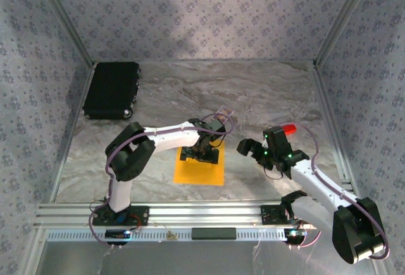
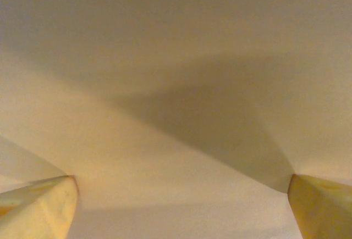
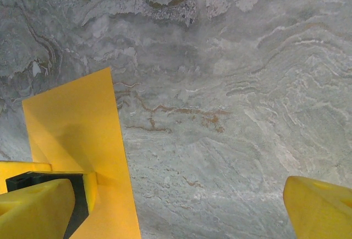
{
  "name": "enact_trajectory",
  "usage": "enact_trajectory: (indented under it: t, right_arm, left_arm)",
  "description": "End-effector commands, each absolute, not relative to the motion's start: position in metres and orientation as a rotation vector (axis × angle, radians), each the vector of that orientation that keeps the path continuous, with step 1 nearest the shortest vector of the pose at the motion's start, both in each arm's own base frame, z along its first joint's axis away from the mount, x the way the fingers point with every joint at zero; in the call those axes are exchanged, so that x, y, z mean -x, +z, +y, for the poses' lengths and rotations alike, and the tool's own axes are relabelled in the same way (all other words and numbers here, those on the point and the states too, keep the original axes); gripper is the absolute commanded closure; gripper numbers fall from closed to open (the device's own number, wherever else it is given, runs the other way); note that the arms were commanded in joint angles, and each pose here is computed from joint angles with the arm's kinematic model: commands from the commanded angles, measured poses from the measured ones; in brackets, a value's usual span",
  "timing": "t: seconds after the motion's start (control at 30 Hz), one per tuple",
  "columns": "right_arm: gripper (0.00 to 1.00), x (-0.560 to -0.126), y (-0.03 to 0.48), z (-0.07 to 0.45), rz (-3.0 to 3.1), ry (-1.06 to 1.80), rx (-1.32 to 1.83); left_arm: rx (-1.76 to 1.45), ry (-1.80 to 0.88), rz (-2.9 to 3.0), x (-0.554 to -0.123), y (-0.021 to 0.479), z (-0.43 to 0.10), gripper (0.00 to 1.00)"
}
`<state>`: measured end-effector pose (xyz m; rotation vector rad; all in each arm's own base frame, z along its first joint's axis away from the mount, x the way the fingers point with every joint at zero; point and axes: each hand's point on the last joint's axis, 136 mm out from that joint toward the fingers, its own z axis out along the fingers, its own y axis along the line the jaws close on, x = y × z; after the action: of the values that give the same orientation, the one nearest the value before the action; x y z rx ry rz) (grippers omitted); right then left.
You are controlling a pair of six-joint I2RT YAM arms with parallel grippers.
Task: Fold a paper plane with a square sheet of paper (pick it up from the middle)
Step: First fold the square sheet of paper in half at the center of the table.
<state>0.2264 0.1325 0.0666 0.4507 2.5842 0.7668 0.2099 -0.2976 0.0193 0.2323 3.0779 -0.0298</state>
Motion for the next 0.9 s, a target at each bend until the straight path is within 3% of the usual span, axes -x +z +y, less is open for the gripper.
enact_trajectory:
  t: [0.0, 0.87]
  right_arm:
    - [0.01, -0.229, 0.072, 0.131, 2.587, 0.763, -0.474]
    - [0.01, -0.230, 0.075, 0.130, 2.587, 0.765, -0.486]
  left_arm:
    - [-0.239, 0.016, 3.125, -0.200, 0.010, -0.293, 0.02]
    - [-0.226, -0.011, 3.142, -0.195, -0.003, -0.293, 0.05]
